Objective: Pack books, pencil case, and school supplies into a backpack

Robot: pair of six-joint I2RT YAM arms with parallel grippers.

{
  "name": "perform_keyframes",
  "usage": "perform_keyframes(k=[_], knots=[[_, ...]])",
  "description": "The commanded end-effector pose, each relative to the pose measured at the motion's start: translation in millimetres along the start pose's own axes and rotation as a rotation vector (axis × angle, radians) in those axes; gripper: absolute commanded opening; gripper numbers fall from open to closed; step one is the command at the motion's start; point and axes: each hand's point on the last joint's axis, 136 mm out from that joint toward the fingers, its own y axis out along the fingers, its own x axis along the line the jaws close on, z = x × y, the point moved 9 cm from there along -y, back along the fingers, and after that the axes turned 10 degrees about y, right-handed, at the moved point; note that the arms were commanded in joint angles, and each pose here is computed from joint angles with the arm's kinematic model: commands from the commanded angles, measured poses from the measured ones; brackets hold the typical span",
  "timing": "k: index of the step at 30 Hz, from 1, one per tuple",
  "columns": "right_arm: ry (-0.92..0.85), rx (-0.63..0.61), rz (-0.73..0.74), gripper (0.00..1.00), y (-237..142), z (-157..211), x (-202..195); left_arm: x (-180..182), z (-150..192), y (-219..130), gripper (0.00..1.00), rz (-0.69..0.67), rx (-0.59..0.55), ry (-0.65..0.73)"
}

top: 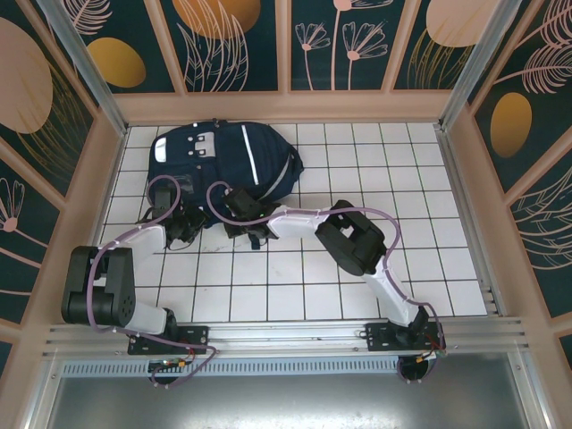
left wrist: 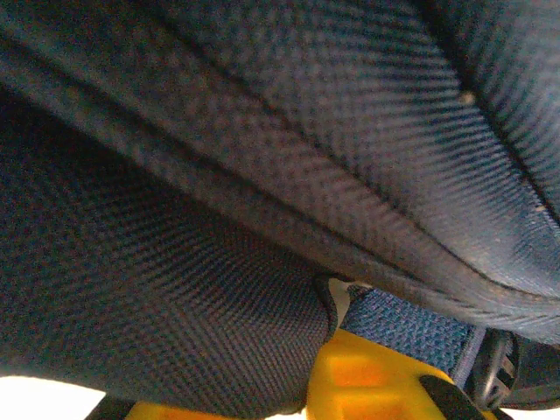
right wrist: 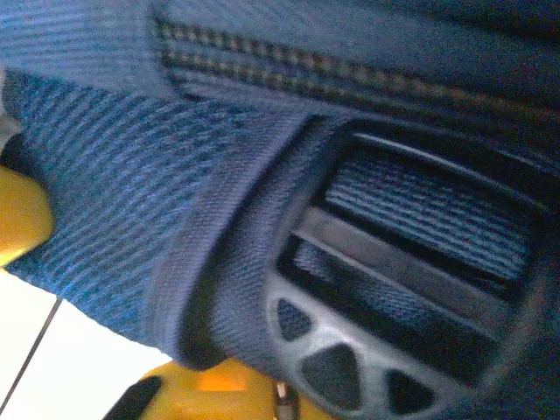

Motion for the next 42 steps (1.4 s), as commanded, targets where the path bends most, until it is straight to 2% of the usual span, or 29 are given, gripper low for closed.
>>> perform_keyframes(k=[1, 5, 10, 18, 26, 29, 34, 35, 37, 39, 40, 42], knots=[[-0.004, -0.027, 0.060, 0.00, 1.3, -1.5, -3.8, -0.7, -7.9, 2.4, 0.14, -0.029, -0.035, 0.028], [-0.003, -0.045, 0.078, 0.00, -14.8, -5.0, -3.7, 1.5, -10.0, 1.8, 0.00, -0.074, -0.044, 0.030], [0.032, -0.055, 0.104, 0.00, -38.3, -9.5, -17.8, 9.0, -12.6, -2.8, 0.00, -0.176, -0.067, 0.038], [0.105, -0.067, 0.210, 0.00, -75.9, -16.2, -76.0, 43.8, -15.3, -10.6, 0.00, -0.308, -0.054, -0.050], [0.110, -0.079, 0.343, 0.00, -85.9, -33.7, -129.0, 71.0, -40.1, -35.9, 0.00, -0.414, -0.140, -0.121], [0.101, -0.067, 0.300, 0.00, -84.7, -37.6, -125.0, 80.6, -58.7, -42.7, 0.00, -0.441, -0.174, -0.138], [0.055, -0.043, 0.231, 0.00, -78.3, -35.8, -94.1, 76.9, -94.5, -43.5, 0.00, -0.440, -0.165, -0.117], [0.047, -0.036, 0.211, 0.00, -76.6, -34.0, -85.5, 71.9, -99.0, -44.3, 0.02, -0.420, -0.162, -0.107], [0.033, -0.031, 0.185, 0.00, -73.9, -30.8, -70.3, 63.5, -102.0, -47.9, 0.17, -0.364, -0.156, -0.104], [0.029, -0.024, 0.153, 0.00, -72.2, -28.6, -55.5, 55.5, -99.2, -52.7, 0.38, -0.288, -0.154, -0.109], [0.033, -0.018, 0.138, 0.00, -70.9, -27.4, -50.4, 52.4, -96.7, -54.4, 0.45, -0.253, -0.151, -0.117], [0.050, -0.007, 0.091, 0.00, -68.9, -27.2, -39.7, 47.2, -87.9, -55.6, 0.53, -0.171, -0.121, -0.150]])
